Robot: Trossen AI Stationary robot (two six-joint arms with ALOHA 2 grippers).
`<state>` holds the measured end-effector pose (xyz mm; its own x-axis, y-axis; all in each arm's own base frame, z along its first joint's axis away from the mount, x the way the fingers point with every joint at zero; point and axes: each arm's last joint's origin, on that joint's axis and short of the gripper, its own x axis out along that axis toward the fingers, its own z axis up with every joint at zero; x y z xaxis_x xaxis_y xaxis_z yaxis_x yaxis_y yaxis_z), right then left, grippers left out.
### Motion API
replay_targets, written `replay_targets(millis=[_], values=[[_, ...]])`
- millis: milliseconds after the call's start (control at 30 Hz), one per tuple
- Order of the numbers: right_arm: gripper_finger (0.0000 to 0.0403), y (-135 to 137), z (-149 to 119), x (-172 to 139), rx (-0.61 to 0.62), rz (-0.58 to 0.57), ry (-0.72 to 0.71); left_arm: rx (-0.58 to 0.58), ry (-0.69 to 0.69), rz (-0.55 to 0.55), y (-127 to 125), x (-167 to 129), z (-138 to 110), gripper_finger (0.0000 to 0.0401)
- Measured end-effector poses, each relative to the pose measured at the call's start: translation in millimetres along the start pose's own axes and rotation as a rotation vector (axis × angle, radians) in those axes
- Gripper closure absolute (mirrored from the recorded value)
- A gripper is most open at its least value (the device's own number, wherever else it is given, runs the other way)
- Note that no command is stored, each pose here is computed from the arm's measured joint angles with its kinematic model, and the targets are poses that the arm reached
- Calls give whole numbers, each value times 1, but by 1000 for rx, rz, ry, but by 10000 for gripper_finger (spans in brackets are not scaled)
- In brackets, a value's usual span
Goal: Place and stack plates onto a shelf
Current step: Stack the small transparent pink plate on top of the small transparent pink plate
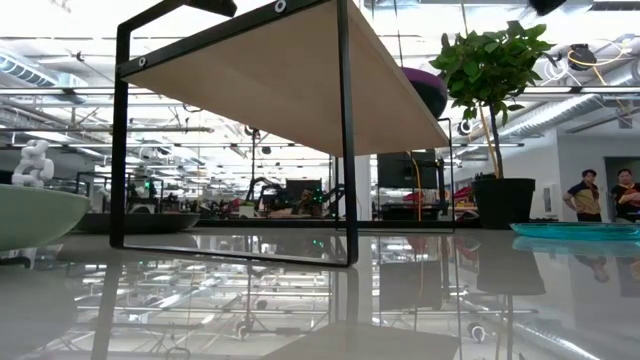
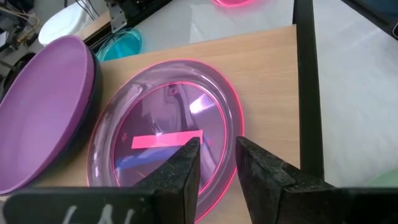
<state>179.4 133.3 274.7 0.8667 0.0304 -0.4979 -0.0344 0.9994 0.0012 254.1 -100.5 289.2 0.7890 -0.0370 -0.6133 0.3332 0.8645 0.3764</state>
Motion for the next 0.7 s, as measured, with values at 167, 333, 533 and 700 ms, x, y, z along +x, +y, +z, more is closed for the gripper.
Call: replay_targets(millis=[167,333,533,700], values=[[287,22,9,-2,73,40,152,-16,2,-1,0,0,0,293],[287,44,13,0,177,88,290,-34,23,-6,-1,0,-2,293],[287,67,8,8,266,106,461,-49,48,-12,-1,0,-5,293],[287,76,1,11,297,110,551,-50,48,-12,-1,0,-5,293]])
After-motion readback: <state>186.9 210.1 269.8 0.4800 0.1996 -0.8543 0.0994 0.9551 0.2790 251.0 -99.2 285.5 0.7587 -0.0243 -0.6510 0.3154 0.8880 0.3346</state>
